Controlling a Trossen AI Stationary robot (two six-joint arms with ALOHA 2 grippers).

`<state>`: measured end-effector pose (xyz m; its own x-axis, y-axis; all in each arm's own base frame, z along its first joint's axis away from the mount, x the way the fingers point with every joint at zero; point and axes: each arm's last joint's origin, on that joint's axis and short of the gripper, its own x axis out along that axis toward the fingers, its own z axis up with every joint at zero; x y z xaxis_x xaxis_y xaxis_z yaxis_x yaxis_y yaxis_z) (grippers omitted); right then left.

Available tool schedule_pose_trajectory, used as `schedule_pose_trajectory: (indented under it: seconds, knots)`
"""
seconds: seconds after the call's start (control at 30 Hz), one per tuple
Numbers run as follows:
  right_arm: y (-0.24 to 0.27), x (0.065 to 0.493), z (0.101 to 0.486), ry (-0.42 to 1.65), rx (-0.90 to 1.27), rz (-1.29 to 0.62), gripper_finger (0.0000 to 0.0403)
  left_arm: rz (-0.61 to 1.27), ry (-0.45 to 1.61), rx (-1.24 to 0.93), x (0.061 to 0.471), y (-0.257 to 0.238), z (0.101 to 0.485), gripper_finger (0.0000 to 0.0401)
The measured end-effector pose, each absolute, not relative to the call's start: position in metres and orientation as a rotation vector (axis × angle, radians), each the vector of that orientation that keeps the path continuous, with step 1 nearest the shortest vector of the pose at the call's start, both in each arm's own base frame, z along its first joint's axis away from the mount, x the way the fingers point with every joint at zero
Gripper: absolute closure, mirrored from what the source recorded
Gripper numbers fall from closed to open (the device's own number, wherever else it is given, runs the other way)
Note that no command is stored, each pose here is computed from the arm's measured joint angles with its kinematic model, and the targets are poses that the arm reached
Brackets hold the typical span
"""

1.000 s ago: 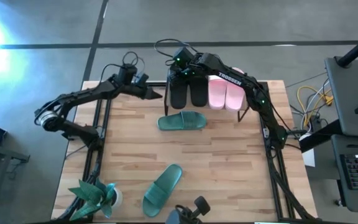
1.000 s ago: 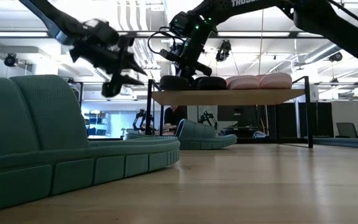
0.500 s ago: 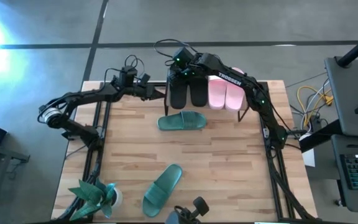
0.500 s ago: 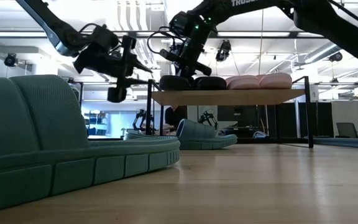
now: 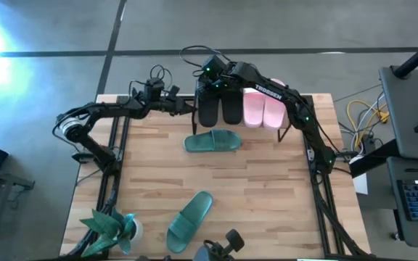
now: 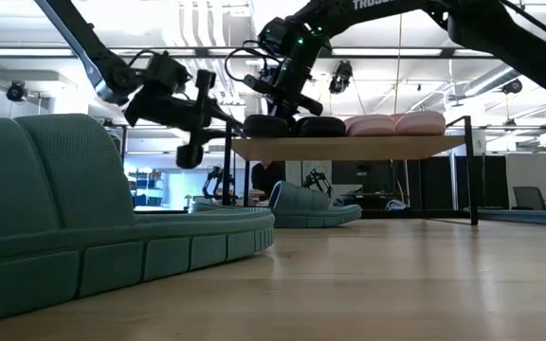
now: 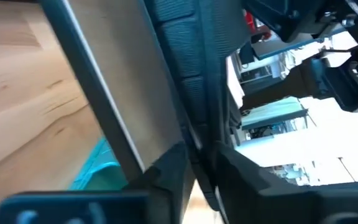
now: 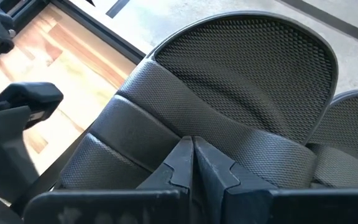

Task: Pick and place slides into the shelf
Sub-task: Adjust the shelf

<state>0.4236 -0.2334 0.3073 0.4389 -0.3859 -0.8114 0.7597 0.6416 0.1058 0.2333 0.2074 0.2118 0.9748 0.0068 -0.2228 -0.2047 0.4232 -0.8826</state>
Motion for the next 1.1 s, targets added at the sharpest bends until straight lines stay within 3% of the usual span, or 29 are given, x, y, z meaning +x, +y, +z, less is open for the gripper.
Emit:
schedule_pose_trajectory:
  seconds: [0.13, 0.67, 0.9, 1.1]
  knots:
    - [-0.233, 0.422, 0.310, 0.847, 0.504, -0.750, 0.0394, 0.120, 0.185, -1.131, 0.235, 0.209, 0.211, 0.0390]
    - [-0.223, 0.400, 0.364, 0.705, 0.442, -0.751, 0.0394, 0.158, 0.177, -1.128, 0.233, 0.208, 0.209, 0.0399]
    - [-0.227, 0.415, 0.372, 0.523, 0.533, -0.601, 0.0394, 0.163, 0.175, -1.135, 0.233, 0.209, 0.209, 0.0399]
    - [-0.236, 0.426, 0.353, 0.530, 0.619, -0.546, 0.0394, 0.164, 0.175, -1.140, 0.233, 0.208, 0.209, 0.0400]
